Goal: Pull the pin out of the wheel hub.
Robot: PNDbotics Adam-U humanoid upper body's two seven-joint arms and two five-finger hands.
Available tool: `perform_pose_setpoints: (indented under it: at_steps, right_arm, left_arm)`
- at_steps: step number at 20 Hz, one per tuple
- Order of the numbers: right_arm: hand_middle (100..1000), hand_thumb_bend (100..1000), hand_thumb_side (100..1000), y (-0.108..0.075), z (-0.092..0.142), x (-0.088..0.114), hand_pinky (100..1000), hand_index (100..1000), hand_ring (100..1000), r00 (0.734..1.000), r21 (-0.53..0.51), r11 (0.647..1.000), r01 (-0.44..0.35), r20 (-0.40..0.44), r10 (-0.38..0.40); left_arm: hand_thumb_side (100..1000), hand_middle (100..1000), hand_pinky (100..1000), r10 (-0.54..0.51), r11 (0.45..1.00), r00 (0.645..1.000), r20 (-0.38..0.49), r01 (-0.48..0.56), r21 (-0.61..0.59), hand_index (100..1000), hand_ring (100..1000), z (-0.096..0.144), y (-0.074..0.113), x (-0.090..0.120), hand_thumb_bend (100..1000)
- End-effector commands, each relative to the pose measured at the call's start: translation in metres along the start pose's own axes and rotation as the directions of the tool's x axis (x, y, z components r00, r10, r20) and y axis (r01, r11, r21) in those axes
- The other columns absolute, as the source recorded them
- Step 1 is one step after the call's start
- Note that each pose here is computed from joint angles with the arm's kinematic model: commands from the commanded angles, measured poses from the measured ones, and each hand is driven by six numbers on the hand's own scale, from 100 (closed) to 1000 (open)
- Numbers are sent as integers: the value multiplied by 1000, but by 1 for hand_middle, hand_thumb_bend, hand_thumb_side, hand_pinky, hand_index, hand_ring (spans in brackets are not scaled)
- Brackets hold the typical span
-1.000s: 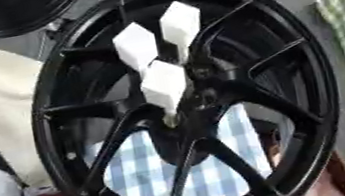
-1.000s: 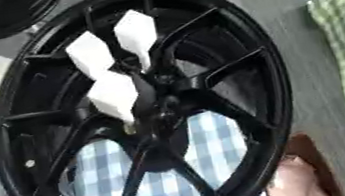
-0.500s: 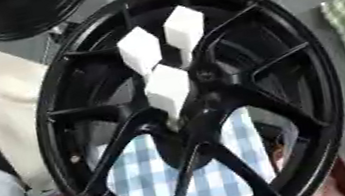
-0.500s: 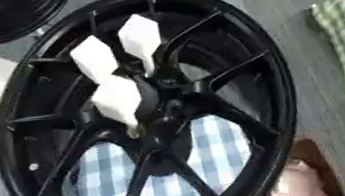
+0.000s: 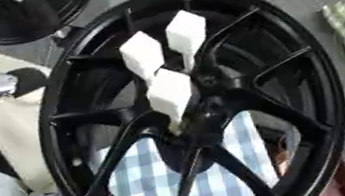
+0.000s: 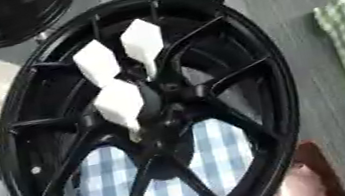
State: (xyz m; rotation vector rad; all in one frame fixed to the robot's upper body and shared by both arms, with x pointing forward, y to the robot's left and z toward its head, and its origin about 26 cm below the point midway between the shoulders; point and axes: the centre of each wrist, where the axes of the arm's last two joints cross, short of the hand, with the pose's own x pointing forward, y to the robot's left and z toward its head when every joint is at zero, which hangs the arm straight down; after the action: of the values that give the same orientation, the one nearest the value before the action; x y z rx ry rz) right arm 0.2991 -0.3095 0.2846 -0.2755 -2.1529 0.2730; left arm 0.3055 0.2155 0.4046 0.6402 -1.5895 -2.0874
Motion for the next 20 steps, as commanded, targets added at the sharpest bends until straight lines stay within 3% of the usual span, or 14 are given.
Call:
perform_pose_setpoints:
  at_steps: [1,11,20]
  right_arm:
    - [621,100,650,1,-3,11,856,682,736,999,15,1000,-2,38,2]
    - [620,100,669,6,-4,11,857,681,736,999,31,999,19,37,-20]
    - [620,100,676,13,-7,13,857,681,736,998,66,997,32,45,-35]
  left_arm:
    - [559,778,828,-18,1000,1000,26,18,7,862,807,-1,7,1,392]
    - [515,794,836,-11,1000,996,88,13,-22,869,814,-10,5,1,366]
    - [448,821,845,-17,1000,996,92,18,-8,877,834,-13,10,0,336]
